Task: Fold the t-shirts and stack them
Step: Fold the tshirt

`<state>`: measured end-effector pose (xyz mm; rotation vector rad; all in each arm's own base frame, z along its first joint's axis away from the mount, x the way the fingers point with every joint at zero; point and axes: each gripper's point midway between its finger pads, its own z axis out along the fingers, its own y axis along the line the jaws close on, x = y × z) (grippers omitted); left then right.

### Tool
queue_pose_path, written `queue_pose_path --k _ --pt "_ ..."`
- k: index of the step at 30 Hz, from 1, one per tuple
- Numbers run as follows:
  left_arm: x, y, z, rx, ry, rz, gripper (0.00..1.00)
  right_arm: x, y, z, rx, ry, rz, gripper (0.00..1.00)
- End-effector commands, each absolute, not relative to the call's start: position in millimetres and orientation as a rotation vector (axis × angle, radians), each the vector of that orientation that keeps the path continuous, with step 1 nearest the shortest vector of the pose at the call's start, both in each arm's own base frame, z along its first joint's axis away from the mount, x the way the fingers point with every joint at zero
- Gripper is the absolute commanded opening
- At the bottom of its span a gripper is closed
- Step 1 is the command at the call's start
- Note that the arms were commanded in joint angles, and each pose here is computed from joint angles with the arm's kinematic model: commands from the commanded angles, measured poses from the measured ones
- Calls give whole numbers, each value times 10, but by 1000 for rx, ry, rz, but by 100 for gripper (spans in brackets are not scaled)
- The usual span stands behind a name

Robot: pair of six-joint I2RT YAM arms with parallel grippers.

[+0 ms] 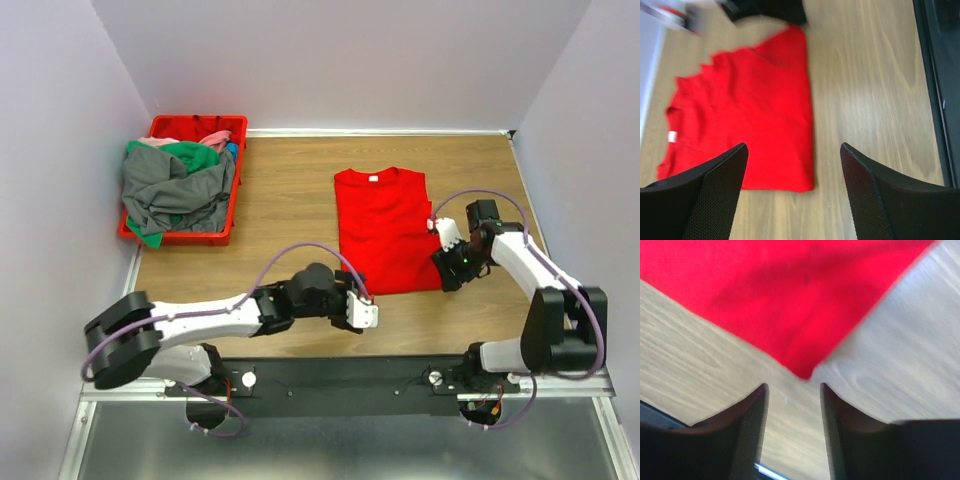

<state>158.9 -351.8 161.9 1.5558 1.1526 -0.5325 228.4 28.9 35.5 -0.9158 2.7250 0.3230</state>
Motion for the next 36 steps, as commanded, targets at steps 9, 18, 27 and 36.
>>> queue_pose_path --k 9,18,27,36 --pt "1943 -3580 527 1869 1210 -200 65 2055 565 790 -1280 2368 494 78" --pt "2154 -3421 284 1847 1359 -76 56 2037 969 983 -1536 1864 627 85" --pt "2253 -3279 100 1871 1412 10 45 2196 722 562 -1719 1772 351 89" --pt "2269 -3361 144 1875 1405 -34 22 2532 561 320 -1700 1805 191 81"
